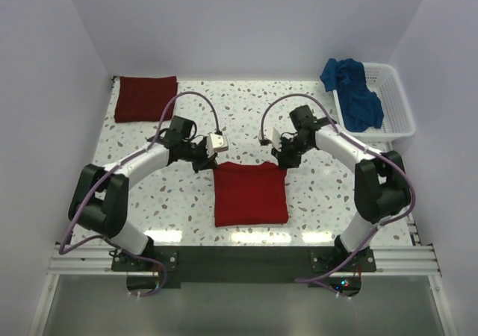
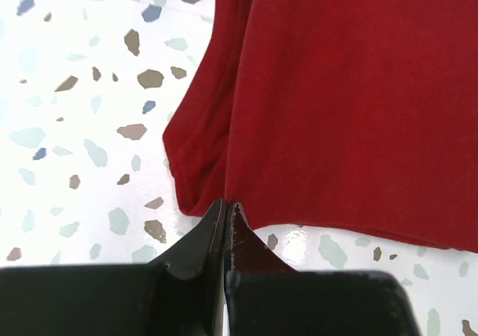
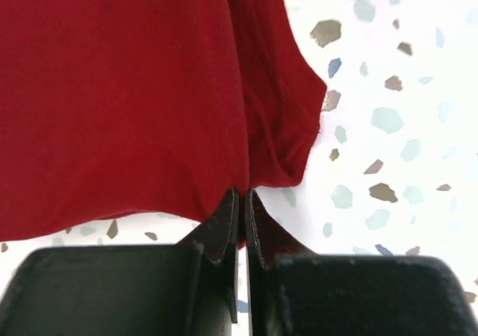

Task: Fold and stack the t-shirts
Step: Fold the tshirt

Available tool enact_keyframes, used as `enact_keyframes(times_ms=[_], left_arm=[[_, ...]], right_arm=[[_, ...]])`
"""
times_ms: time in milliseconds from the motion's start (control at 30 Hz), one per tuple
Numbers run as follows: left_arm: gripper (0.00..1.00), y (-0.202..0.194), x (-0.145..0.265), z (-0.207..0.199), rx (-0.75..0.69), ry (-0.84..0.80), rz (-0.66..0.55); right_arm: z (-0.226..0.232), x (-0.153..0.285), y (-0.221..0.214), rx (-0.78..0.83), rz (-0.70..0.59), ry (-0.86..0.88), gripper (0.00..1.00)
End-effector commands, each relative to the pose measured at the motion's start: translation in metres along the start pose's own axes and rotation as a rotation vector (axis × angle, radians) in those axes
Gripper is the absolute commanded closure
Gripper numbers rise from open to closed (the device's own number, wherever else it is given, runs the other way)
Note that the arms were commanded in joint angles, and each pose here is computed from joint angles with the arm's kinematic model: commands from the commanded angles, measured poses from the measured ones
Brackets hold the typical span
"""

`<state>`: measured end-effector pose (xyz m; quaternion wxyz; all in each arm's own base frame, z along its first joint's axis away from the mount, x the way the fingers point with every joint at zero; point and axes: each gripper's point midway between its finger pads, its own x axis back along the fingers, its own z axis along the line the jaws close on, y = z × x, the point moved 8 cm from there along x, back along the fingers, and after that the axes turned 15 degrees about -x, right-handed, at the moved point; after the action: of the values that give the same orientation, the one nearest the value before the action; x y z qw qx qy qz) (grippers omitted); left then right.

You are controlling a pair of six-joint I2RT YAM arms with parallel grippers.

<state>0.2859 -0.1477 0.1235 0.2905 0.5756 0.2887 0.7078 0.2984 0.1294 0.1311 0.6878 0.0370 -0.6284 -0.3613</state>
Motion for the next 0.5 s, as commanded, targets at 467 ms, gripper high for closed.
enact_keyframes(times_ms=[467], left_arm=[[0.89,-0.023,-0.007,0.018,-0.039,0.06,0.098]], right_arm=[[-0.018,-0.025,0.001,-0.007,0.062,-0.009,0.97]])
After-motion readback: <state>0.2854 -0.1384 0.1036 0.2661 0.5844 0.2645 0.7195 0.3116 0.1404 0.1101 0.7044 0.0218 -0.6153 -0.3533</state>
